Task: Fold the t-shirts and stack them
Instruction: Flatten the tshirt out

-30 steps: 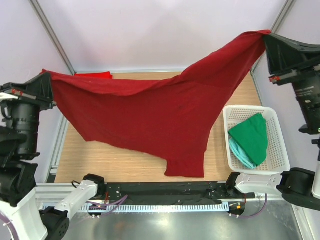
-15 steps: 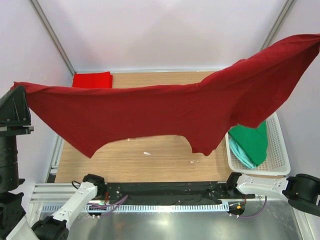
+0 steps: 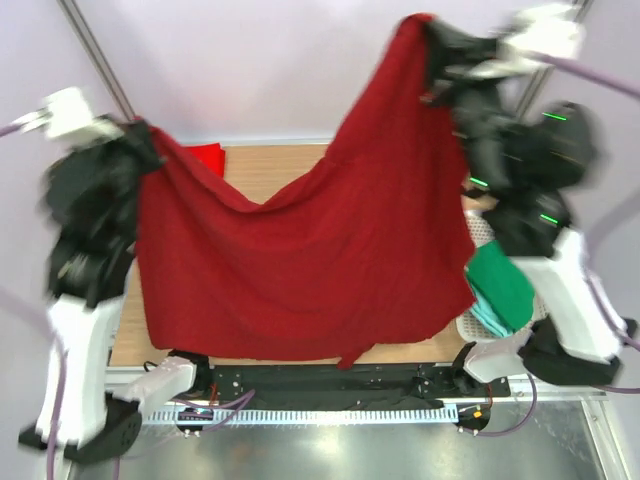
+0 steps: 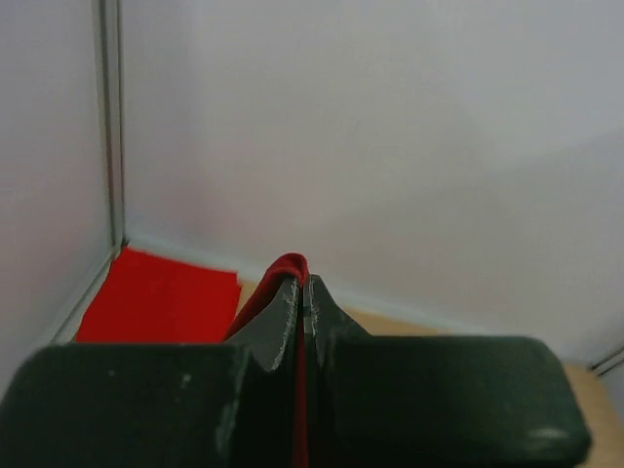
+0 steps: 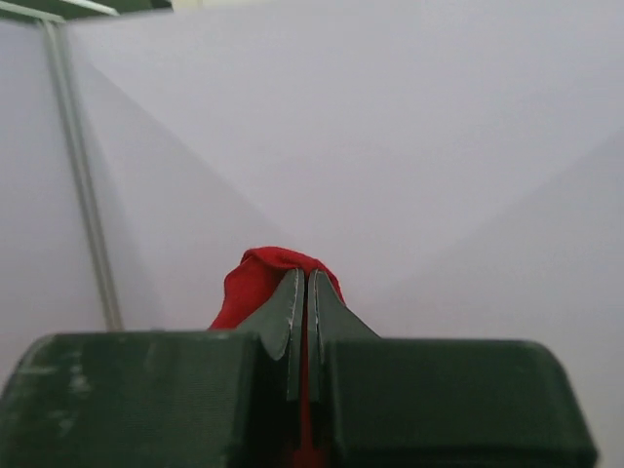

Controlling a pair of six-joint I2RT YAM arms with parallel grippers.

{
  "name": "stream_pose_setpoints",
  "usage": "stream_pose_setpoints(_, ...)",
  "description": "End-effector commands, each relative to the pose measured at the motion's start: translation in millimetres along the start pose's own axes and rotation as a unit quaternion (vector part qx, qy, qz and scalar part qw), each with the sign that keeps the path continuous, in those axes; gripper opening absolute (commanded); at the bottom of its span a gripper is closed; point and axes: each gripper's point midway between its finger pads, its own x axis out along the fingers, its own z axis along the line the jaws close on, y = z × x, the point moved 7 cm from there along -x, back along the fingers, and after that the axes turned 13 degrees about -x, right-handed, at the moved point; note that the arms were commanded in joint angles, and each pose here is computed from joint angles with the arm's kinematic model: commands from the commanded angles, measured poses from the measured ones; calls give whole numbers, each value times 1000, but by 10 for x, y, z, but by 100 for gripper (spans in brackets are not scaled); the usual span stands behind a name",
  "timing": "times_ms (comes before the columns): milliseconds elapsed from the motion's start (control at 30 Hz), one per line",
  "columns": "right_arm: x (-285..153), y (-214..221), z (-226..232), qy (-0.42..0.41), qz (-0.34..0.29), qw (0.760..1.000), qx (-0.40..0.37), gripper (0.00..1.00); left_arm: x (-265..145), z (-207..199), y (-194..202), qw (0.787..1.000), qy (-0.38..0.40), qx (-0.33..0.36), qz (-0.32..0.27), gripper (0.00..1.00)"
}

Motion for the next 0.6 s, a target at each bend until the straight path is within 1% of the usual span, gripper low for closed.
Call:
stream_pose_setpoints(0, 536, 1194, 178, 54, 101, 983, -143, 1, 651, 410, 1042, 981, -119, 96, 122, 0)
stream_pose_setpoints(33, 618, 1496, 122, 57, 128, 980, -144, 1, 749, 536, 1247, 974, -137, 106, 143, 0)
stream_pose_setpoints(67, 711, 1893, 173, 52, 160, 980, -107, 1, 816, 582, 1354, 972, -145, 103, 153, 0)
stream_pose_setpoints(100, 763, 2148, -5, 67, 179, 975, -111, 1, 923, 640, 1547, 967, -149, 112, 173, 0)
stream_pose_setpoints(133, 765, 2377, 14, 58, 196, 972, -111, 1, 982, 679, 1657, 965, -150, 119, 179, 0)
stream_pose_setpoints(167, 790, 2499, 13, 58, 205, 970, -117, 1, 1041, 676, 1678, 965, -151, 121, 178, 0)
stream_pose_setpoints(200, 819, 2659, 25, 55, 219, 966, -124, 1, 1143, 701, 1786, 960, -155, 133, 189, 0)
stream_pose_setpoints(233, 859, 2666, -24, 54, 216, 967, -124, 1, 1186, 699, 1801, 958, -158, 136, 194, 0)
stream_pose_setpoints(267, 880, 2656, -67, 59, 212, 968, -123, 1, 1268, 600, 1665, 964, -149, 130, 178, 0)
stream_pose_setpoints(333, 928, 2571, -186, 68, 201, 970, -118, 1, 1380, 527, 1631, 966, -140, 128, 174, 0)
stream_pose_setpoints(367, 937, 2517, -214, 65, 196, 972, -115, 1, 1433, 398, 1430, 974, -128, 115, 149, 0)
stream_pose_setpoints(467, 926, 2191, -292, 69, 164, 979, -96, 1, 1487, 236, 1243, 980, -108, 95, 135, 0)
stream_pose_setpoints(500, 912, 2100, -302, 69, 155, 982, -86, 1, 1475, 152, 1102, 985, -97, 83, 120, 0)
stream_pose_setpoints(533, 866, 1883, -345, 71, 136, 985, -76, 1, 1416, 92, 1010, 987, -83, 70, 115, 0)
stream_pose_setpoints(567, 838, 1783, -346, 65, 127, 987, -71, 1, 1370, 62, 940, 989, -76, 62, 108, 0)
